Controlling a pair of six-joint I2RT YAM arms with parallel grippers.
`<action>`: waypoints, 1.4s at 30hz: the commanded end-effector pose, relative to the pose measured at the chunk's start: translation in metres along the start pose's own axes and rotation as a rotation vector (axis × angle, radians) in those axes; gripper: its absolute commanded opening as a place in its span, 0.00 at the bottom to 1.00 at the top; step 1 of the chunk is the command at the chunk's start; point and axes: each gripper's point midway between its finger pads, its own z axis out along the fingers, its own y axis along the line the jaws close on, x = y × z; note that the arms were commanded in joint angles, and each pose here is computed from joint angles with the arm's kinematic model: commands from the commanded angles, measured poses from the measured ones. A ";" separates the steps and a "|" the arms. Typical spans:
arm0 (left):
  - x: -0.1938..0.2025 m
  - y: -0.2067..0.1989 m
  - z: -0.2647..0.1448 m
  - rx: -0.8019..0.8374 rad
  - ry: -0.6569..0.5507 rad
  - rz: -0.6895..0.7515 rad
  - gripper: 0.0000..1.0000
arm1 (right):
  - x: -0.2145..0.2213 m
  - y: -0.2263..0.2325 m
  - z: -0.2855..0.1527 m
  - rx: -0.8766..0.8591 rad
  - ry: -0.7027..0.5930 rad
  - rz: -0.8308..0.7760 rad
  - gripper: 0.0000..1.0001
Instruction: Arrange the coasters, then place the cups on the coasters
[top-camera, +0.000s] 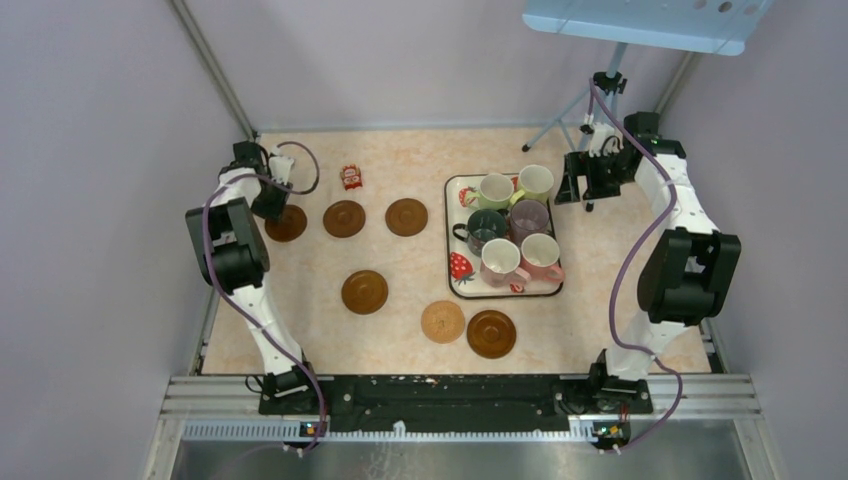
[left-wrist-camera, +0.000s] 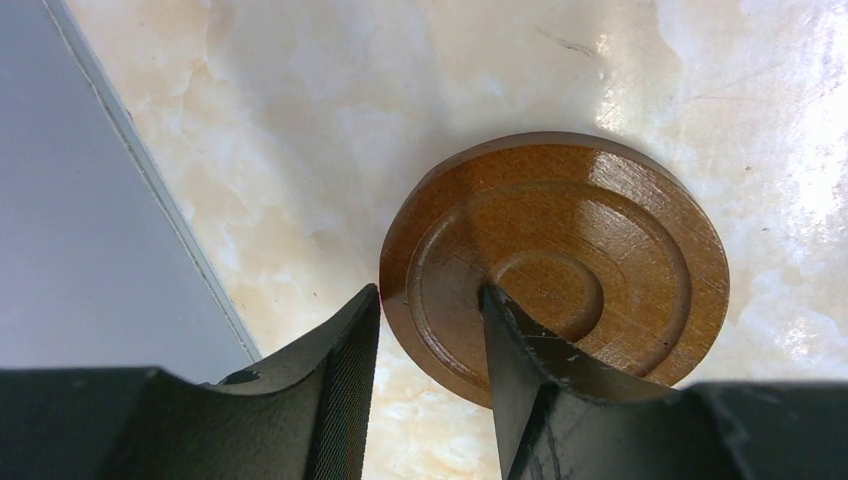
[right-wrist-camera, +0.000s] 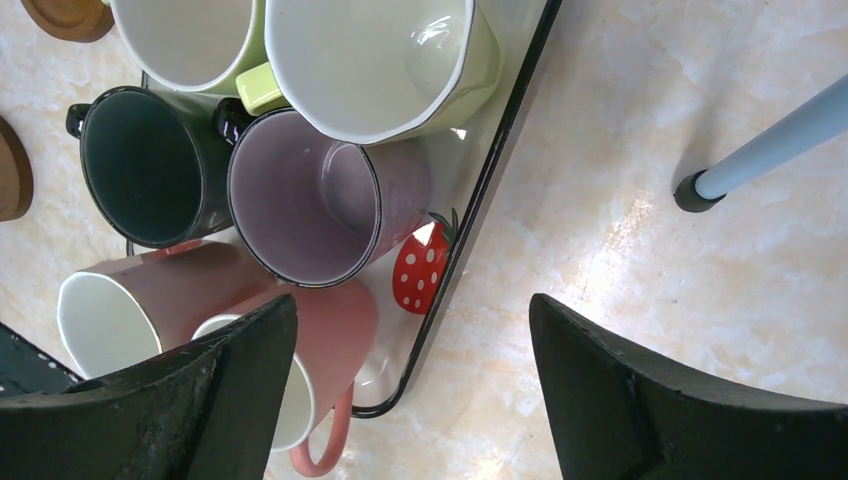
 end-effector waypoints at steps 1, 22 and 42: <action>0.004 0.007 0.003 0.001 0.008 -0.027 0.49 | -0.019 0.002 -0.014 0.010 -0.064 -0.035 0.85; -0.058 -0.025 -0.079 0.216 -0.277 0.056 0.69 | -0.019 0.008 -0.018 -0.004 -0.086 -0.039 0.85; 0.049 -0.249 -0.125 0.629 -0.209 0.632 0.84 | -0.042 0.036 -0.049 -0.043 -0.240 -0.106 0.88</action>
